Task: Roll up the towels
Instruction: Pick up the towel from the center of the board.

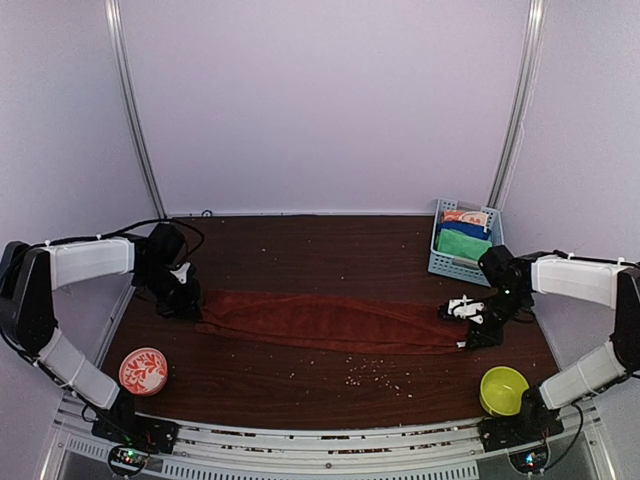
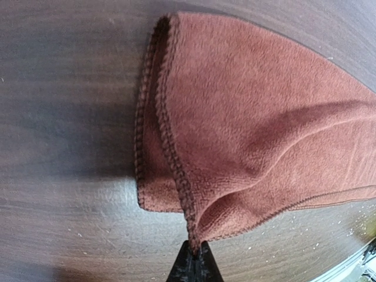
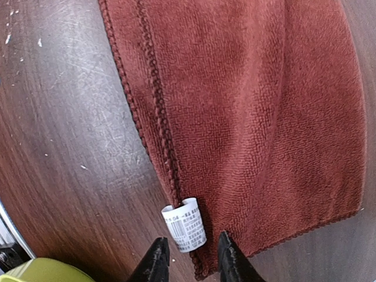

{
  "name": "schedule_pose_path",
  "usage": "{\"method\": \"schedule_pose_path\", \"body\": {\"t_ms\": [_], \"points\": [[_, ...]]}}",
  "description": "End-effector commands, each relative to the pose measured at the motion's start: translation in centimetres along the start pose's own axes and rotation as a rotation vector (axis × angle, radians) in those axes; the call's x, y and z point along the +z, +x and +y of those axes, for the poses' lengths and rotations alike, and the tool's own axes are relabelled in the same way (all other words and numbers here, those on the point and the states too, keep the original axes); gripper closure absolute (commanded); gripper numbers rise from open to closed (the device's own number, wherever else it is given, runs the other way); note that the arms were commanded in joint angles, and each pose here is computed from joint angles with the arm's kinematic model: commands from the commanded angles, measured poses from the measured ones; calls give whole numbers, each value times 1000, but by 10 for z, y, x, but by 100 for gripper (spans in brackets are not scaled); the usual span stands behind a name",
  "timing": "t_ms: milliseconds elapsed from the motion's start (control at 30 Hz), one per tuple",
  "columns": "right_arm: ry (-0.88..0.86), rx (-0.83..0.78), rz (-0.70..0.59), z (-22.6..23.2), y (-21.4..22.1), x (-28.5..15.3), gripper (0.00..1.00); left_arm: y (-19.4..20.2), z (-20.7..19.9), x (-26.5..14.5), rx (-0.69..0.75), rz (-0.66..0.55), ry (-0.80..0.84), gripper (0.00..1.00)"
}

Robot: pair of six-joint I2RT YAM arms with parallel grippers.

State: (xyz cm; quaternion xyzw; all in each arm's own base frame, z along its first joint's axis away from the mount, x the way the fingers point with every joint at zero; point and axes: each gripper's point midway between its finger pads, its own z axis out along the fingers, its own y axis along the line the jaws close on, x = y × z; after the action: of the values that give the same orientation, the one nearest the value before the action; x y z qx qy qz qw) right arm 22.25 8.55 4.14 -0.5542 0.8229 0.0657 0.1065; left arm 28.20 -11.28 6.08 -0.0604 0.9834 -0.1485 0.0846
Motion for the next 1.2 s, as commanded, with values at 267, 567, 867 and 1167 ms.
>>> {"method": "schedule_pose_path", "body": {"t_ms": [267, 567, 867, 1167], "points": [[48, -57, 17, 5, 4, -13, 63, -16, -4, -2, 36, -20, -9, 100], [5, -56, 80, 12, 14, 4, 73, -25, -7, -6, 54, -35, -12, 100], [136, -17, 88, -18, 7, 0, 92, -52, -4, -14, 72, -74, -16, 100], [110, -50, 43, -9, -1, -12, 77, -73, -6, -15, 93, -80, 6, 100]]}}
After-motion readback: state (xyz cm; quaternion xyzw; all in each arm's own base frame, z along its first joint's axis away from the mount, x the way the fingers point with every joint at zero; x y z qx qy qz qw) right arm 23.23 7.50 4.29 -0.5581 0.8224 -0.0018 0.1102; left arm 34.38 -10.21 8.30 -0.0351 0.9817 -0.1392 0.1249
